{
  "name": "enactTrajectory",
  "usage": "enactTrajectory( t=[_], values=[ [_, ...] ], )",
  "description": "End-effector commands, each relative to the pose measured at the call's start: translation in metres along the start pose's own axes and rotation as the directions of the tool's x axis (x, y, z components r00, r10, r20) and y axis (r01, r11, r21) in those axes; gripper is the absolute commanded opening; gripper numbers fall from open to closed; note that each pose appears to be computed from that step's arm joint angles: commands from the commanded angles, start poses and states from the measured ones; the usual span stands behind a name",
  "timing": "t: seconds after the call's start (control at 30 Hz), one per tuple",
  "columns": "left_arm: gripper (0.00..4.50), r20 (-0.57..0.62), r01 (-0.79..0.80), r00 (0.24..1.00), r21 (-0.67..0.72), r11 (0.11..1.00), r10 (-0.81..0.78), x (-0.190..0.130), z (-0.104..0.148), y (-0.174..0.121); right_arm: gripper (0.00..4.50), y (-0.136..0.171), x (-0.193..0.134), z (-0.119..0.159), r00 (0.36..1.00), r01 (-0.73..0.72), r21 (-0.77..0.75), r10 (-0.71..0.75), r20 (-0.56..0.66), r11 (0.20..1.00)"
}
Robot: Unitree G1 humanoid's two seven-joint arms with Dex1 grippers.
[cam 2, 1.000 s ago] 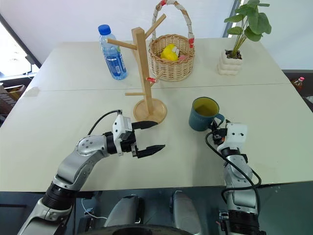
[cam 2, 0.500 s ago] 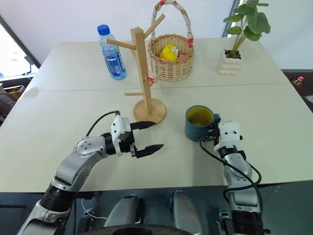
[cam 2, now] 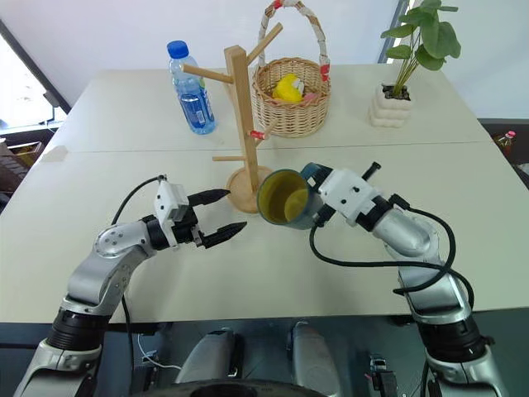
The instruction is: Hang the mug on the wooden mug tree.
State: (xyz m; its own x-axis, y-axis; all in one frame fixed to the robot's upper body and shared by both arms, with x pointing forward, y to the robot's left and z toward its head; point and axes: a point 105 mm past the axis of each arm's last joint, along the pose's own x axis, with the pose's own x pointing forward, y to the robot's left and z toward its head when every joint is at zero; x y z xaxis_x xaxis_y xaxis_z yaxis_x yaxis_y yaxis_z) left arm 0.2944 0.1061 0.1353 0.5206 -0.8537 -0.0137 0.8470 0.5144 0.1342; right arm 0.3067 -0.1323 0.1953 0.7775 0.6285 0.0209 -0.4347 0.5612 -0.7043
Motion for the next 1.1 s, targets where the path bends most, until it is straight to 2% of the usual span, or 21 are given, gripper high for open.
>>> enactTrajectory(
  t=[0.03, 0.2, 0.37, 0.7, 1.1],
  values=[
    [4.50, 0.064, -0.055, 0.997, 0.019, 0.998, 0.054, -0.008, 0.017, 0.009, 0.02, -0.017, 0.004, 0.029, 0.997, -0.001, -0.058, 0.005, 0.071, 0.998],
    [4.50, 0.133, -0.141, 0.981, -0.018, 0.990, 0.142, -0.023, 0.035, 0.025, 0.02, -0.028, 0.016, 0.052, 0.993, -0.047, -0.113, 0.059, 0.105, 0.992],
    [4.50, 0.134, -0.167, 0.977, -0.011, 0.986, 0.166, -0.034, 0.041, 0.030, 0.02, -0.031, 0.028, 0.064, 0.989, -0.079, -0.150, 0.096, 0.113, 0.985],
    [4.50, 0.147, -0.168, 0.975, -0.011, 0.986, 0.168, -0.037, 0.047, 0.026, 0.02, -0.032, 0.045, 0.066, 0.992, -0.087, -0.190, 0.102, 0.072, 0.978],
    [4.50, 0.185, -0.075, 0.980, -0.026, 0.997, 0.079, -0.034, 0.065, 0.017, 0.02, -0.034, 0.055, 0.064, 0.997, -0.069, -0.195, 0.077, 0.031, 0.978]
  ],
)
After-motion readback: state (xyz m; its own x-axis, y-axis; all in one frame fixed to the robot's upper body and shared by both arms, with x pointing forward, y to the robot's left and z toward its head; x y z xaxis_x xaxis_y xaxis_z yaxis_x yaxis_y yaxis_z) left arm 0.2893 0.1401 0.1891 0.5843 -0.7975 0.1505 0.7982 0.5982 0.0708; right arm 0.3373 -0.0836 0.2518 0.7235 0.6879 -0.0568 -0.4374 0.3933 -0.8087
